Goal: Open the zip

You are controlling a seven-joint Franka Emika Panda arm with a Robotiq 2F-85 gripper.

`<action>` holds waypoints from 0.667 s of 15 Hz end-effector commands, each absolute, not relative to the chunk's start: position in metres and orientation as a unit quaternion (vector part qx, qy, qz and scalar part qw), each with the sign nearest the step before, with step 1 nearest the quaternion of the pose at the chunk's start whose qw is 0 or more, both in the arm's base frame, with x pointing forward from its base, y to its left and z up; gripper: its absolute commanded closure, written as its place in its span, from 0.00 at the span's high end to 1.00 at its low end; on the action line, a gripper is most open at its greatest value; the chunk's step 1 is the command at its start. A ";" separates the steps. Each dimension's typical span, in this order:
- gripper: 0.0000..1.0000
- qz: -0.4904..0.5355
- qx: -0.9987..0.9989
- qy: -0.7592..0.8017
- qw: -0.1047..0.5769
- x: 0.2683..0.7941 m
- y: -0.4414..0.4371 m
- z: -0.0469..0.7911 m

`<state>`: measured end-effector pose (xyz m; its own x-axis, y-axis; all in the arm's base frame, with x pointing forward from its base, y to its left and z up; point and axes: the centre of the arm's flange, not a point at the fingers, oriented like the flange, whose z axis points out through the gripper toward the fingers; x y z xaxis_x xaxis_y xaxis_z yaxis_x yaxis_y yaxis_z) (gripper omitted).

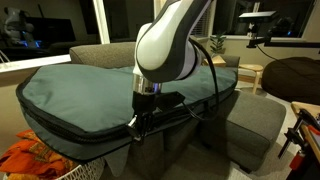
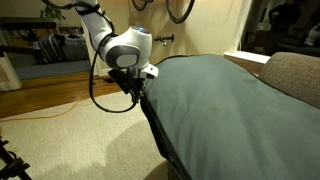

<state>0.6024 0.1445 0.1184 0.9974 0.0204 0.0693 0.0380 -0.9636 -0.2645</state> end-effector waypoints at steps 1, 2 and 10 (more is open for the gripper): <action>0.05 -0.057 -0.990 -0.020 0.131 0.587 0.171 0.146; 0.05 -0.062 -0.989 -0.026 0.130 0.585 0.177 0.149; 0.05 -0.079 -0.988 -0.050 0.120 0.580 0.207 0.156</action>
<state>0.6013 0.1800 0.1297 0.9871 0.0575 0.1492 0.0935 -0.9645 -0.2470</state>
